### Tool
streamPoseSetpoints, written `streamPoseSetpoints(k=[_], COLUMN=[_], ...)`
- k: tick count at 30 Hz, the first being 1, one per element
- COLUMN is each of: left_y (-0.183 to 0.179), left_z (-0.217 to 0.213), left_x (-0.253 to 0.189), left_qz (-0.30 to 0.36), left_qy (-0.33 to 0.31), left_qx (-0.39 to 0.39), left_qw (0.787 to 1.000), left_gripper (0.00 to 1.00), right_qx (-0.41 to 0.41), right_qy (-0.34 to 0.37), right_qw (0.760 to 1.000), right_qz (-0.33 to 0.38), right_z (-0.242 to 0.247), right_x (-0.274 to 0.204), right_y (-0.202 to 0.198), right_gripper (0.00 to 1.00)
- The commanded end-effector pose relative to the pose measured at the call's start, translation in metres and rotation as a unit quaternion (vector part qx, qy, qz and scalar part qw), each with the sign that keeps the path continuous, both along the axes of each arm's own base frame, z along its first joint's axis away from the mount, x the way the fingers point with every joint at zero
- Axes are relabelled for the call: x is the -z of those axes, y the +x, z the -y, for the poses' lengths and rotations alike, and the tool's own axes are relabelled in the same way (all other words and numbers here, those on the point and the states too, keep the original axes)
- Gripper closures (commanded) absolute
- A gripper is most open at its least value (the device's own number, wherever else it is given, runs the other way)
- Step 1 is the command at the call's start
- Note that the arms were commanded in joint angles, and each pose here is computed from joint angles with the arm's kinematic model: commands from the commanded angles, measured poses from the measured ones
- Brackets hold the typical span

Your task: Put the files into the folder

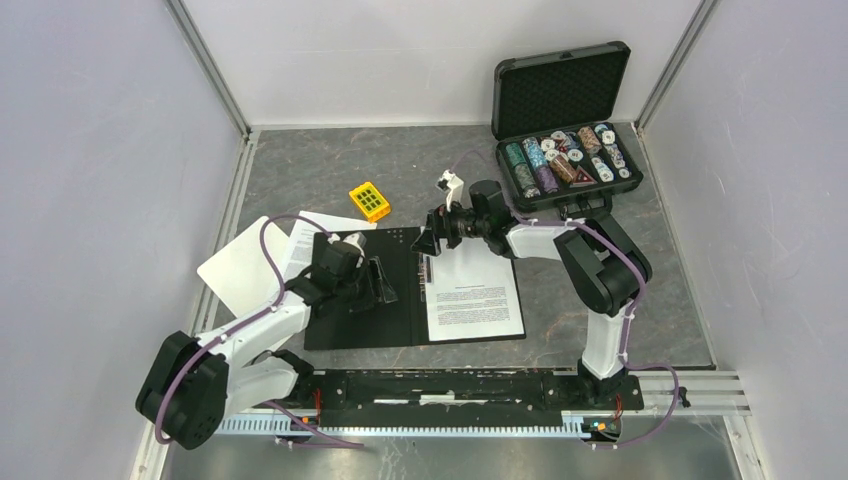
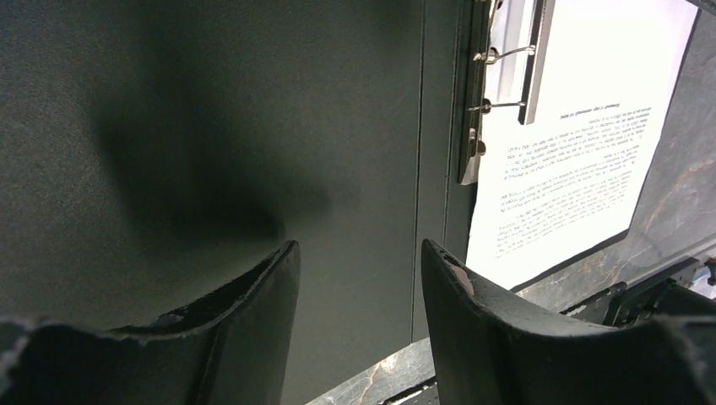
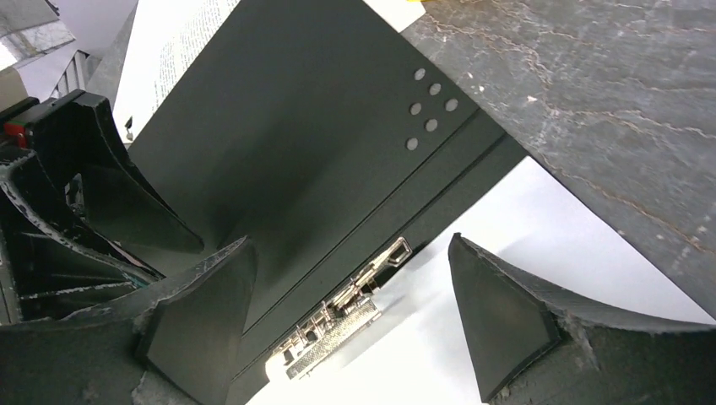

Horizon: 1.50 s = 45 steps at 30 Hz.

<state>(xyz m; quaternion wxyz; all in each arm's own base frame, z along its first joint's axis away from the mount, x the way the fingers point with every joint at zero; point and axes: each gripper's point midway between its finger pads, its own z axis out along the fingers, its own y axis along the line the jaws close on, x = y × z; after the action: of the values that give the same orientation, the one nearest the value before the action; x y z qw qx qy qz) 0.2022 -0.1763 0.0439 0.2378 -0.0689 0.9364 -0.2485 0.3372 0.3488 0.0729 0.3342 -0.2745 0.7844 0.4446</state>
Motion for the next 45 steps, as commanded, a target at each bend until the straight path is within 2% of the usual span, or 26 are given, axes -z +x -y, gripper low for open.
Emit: streamPoseSetpoints(k=[1,20,45], left_y=[0.009,0.008,0.01], left_z=[0.005,0.001,0.0], left_x=[-0.001,0.005,0.005], left_qz=[0.009,0.007,0.008], left_qy=[-0.021,-0.012,-0.021], left_qx=[-0.016,-0.021,-0.044], left_qw=[1.0,1.0,0.999], left_gripper=[0.39,0.38,0.38], right_qx=[-0.019,-0.045,-0.092], right_qy=[0.027,0.019,0.047], right_qw=[0.999,0.999,0.995], right_qz=[0.027,0.002,0.007], right_z=[-0.02,-0.035,-0.033], right_x=[-0.016,0.009,-0.01], right_y=[0.008,-0.001,-0.033], right_gripper=[0.1,0.11,0.16])
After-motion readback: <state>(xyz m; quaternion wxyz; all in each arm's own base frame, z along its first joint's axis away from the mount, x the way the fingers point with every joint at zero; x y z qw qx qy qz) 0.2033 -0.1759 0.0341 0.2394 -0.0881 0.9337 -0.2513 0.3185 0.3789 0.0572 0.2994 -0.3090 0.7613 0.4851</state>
